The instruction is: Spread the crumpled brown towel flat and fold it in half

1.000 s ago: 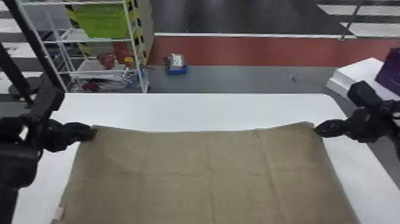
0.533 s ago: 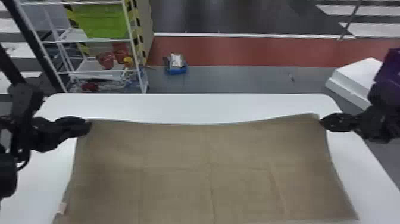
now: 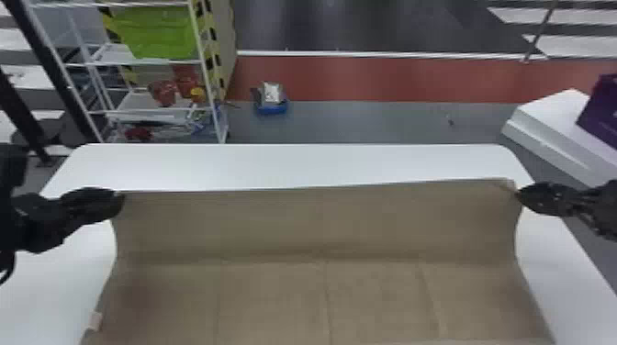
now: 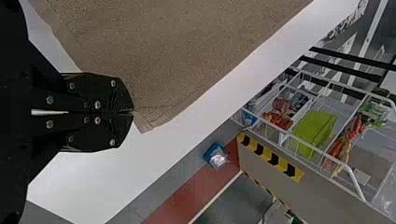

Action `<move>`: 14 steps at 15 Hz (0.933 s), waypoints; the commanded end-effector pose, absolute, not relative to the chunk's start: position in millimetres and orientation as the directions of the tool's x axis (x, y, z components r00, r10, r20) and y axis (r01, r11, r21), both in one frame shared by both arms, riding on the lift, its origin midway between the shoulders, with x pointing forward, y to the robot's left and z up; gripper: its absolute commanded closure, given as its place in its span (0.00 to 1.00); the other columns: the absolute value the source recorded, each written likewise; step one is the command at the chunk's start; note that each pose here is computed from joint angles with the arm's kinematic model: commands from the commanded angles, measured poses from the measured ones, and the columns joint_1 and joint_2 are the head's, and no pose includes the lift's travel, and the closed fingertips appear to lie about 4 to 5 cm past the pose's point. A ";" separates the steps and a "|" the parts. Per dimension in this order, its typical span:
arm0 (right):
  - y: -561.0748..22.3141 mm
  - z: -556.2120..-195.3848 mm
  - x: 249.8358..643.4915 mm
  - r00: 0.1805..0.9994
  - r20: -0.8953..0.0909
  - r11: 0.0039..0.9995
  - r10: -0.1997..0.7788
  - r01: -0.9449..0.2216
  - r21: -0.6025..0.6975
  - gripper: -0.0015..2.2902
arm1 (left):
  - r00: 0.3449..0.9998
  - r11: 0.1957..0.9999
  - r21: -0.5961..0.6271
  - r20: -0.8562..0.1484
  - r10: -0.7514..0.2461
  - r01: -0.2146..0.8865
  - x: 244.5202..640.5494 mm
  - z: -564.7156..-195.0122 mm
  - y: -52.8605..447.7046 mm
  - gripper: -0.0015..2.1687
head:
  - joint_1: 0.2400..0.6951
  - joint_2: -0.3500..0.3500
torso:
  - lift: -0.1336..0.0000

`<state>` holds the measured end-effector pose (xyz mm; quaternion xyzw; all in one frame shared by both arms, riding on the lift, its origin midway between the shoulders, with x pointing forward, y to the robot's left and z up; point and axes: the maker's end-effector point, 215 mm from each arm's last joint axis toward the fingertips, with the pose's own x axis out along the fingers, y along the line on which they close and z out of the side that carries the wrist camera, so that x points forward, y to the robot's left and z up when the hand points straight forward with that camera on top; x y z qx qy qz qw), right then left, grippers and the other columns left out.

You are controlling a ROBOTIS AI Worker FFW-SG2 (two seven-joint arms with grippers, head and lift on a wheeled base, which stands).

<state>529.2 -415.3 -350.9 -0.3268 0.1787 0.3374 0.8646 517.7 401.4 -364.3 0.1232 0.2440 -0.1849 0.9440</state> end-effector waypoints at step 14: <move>-419.1 -364.6 390.9 0.690 -0.481 0.491 0.542 -0.724 -0.485 0.59 | 0.812 0.883 0.129 -0.469 -0.348 0.452 398.2 -371.2 366.8 0.41 | 1.00 0.43 | 0.07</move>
